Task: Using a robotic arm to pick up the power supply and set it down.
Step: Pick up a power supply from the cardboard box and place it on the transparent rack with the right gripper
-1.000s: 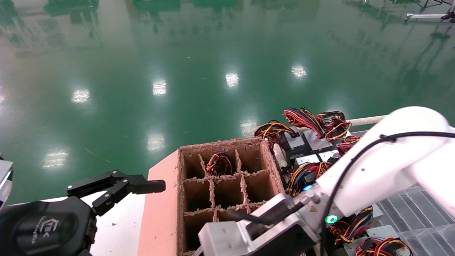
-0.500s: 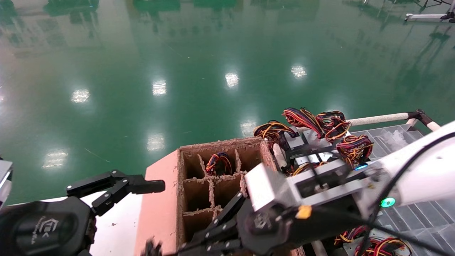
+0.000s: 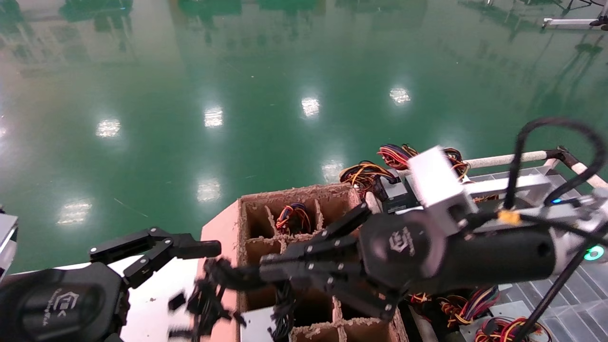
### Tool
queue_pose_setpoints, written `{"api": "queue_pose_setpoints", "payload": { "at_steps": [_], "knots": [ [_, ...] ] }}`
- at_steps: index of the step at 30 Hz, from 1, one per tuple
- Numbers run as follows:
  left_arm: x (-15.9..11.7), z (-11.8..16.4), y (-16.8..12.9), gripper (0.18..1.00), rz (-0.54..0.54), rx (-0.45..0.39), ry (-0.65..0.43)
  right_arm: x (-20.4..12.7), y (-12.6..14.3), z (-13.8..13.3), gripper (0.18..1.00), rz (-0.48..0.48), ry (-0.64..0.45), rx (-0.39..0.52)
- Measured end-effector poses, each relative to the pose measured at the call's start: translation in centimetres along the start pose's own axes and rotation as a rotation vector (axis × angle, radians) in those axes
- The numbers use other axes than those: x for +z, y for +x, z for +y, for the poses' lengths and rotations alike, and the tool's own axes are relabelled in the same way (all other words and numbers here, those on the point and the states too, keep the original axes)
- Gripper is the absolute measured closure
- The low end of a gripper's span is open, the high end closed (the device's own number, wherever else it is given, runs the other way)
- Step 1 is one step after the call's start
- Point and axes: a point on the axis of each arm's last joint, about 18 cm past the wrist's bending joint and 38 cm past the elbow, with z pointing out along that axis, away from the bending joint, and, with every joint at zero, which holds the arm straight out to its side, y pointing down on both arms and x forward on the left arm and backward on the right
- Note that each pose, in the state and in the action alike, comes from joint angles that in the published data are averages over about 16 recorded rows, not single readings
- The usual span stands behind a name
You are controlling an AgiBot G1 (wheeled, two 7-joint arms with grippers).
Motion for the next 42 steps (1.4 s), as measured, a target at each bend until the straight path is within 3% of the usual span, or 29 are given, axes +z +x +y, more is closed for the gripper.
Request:
{"api": "queue_pose_setpoints", "payload": {
  "at_steps": [20, 42],
  "knots": [
    [0.0, 0.0, 0.0, 0.184, 0.000, 0.000, 0.000, -4.5, 0.6, -4.1, 0.987, 0.134, 0.175, -0.032],
    [0.0, 0.0, 0.0, 0.184, 0.000, 0.000, 0.000, -13.8, 1.0, -7.2, 0.988, 0.387, 0.099, -0.108]
  ]
}}
